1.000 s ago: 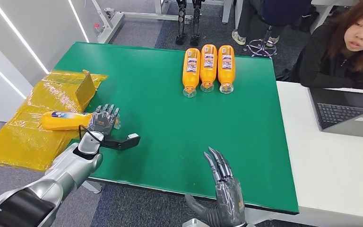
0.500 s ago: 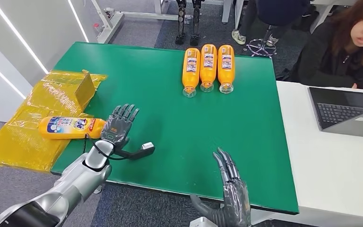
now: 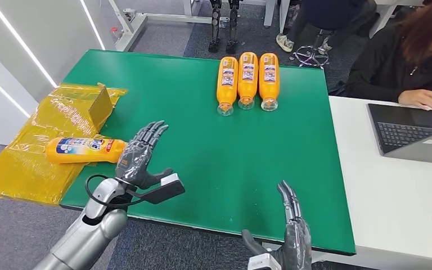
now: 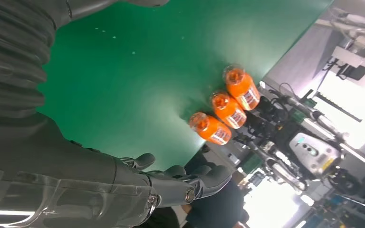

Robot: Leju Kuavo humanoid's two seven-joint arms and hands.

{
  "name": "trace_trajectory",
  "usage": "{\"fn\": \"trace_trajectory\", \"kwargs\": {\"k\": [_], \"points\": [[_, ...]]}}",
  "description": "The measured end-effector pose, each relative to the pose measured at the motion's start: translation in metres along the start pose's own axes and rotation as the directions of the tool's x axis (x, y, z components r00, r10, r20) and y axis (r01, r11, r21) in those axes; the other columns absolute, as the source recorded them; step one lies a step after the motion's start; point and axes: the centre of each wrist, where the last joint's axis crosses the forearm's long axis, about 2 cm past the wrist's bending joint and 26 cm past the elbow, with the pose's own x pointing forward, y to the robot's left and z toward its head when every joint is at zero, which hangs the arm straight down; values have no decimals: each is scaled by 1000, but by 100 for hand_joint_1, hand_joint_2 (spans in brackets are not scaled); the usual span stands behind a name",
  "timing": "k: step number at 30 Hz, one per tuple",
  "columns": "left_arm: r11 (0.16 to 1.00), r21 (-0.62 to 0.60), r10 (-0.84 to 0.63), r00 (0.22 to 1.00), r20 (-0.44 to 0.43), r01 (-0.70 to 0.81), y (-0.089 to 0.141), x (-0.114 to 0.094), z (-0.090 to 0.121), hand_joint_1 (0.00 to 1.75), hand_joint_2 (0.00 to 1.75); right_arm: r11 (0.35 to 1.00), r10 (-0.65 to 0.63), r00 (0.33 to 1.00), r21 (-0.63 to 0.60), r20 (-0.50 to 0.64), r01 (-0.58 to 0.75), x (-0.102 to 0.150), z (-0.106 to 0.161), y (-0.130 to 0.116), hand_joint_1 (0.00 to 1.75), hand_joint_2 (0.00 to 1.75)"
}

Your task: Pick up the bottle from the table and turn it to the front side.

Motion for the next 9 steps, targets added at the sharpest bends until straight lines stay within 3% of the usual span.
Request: {"fn": "trace_trajectory", "kwargs": {"k": [6, 9], "points": [[957, 105, 250, 954, 166, -270, 12, 41, 20, 0, 175, 998, 30, 999, -46, -43, -32, 0, 17, -22, 0, 175], [922, 131, 334, 920, 207, -364, 12, 51, 27, 0, 175, 996, 42, 998, -79, -48, -46, 1, 21, -35, 0, 175]]}}
